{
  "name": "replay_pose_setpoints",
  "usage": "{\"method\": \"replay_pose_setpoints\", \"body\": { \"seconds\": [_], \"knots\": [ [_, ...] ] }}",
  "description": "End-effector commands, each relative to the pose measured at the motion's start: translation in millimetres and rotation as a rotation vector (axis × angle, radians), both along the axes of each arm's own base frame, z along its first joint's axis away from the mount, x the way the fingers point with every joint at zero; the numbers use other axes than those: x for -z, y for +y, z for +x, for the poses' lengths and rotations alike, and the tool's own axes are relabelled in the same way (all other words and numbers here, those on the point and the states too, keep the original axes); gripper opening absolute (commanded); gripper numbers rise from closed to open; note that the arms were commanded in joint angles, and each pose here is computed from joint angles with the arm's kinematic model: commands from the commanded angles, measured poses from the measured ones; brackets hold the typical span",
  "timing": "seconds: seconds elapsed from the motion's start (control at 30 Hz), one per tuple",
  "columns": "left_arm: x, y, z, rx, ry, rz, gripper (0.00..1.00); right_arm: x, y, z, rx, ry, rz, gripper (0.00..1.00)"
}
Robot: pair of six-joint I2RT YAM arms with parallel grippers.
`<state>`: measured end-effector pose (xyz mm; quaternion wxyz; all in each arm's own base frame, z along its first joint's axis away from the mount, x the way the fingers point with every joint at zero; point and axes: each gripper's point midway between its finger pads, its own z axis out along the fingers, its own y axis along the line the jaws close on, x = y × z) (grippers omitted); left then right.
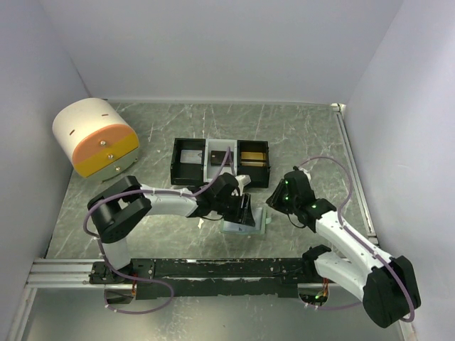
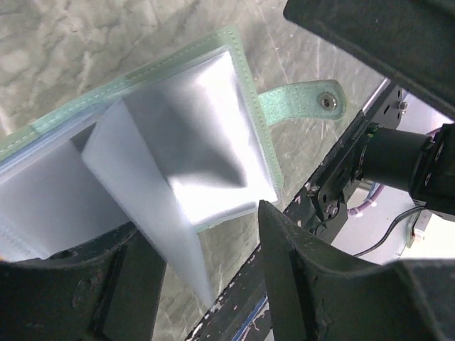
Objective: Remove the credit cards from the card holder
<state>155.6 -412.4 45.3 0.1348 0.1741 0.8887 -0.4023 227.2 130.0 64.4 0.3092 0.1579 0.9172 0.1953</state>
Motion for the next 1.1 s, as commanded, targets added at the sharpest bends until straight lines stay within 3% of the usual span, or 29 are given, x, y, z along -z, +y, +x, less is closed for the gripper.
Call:
{"method": "replay_pose_setpoints", "body": {
  "seconds": [0.0,0.33,0.53,0.83,0.97,1.07],
  "knots": [
    [-17,-25,-6,0.094,-0.030,-0.065,0.61,-9,-26,3,0.100,-0.015,-0.099,0.26],
    [-2,-27,-9,0.102,-0.064,0.040,0.64,-29,-13,11,0.058,-0.051,-0.047,0.26],
    [15,-22,-21,0.110,-0.016,0.043,0.62,-39,21,11,-0.104,-0.079,0.077,0.23],
    [-21,-17,-25,0.120,-0.104,0.005,0.63,-9,78,-23,-0.347,0.080,0.353,0.16],
    [-36,0,-25,0.082,-0.136,0.013,0.64,21,82,-46,-0.392,0.198,0.388,0.16],
    [-47,25,-18,-0.003,-0.184,0.055,0.65,45,71,-56,-0.351,0.279,0.329,0.15]
  ]
}}
